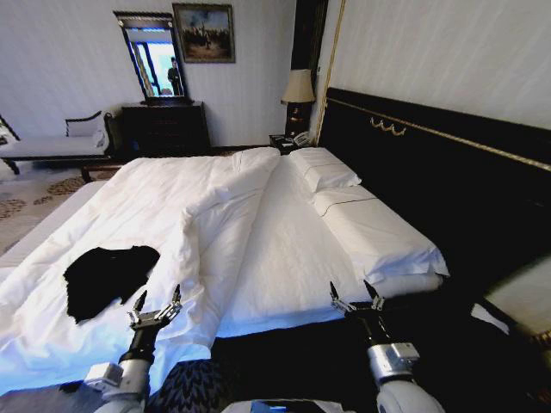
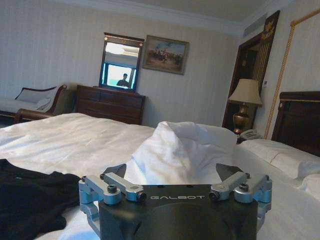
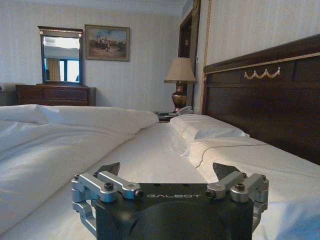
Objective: Fold the clothes on the bed.
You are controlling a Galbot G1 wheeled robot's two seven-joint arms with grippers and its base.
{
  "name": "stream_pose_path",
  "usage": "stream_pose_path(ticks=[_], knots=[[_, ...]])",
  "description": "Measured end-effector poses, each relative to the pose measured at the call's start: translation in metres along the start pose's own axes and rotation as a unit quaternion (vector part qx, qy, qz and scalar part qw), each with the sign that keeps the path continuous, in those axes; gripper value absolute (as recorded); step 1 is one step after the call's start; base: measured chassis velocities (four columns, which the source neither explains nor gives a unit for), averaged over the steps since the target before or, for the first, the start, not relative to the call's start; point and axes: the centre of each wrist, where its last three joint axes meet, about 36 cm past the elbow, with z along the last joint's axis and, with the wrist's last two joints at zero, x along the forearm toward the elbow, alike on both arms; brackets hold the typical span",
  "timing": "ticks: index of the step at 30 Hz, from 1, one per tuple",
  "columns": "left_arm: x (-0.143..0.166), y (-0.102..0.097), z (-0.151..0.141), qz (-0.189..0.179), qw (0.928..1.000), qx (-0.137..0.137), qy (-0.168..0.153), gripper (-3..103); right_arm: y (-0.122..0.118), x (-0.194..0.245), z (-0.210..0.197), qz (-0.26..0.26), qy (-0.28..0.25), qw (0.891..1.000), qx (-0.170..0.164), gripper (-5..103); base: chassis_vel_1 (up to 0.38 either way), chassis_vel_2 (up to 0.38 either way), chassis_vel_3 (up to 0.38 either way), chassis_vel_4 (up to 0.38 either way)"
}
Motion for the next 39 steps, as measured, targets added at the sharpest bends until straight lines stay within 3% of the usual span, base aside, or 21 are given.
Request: stream_pose_path(ticks=[39], knots=[[0.0022, 0.0015, -0.0029, 0.000, 0.9999, -0.008, -0.008, 100, -0.0018, -0.0015, -0.0004, 0.004, -0.008, 1.000, 0.003, 100, 0.070, 0.072, -0.072, -0.073]])
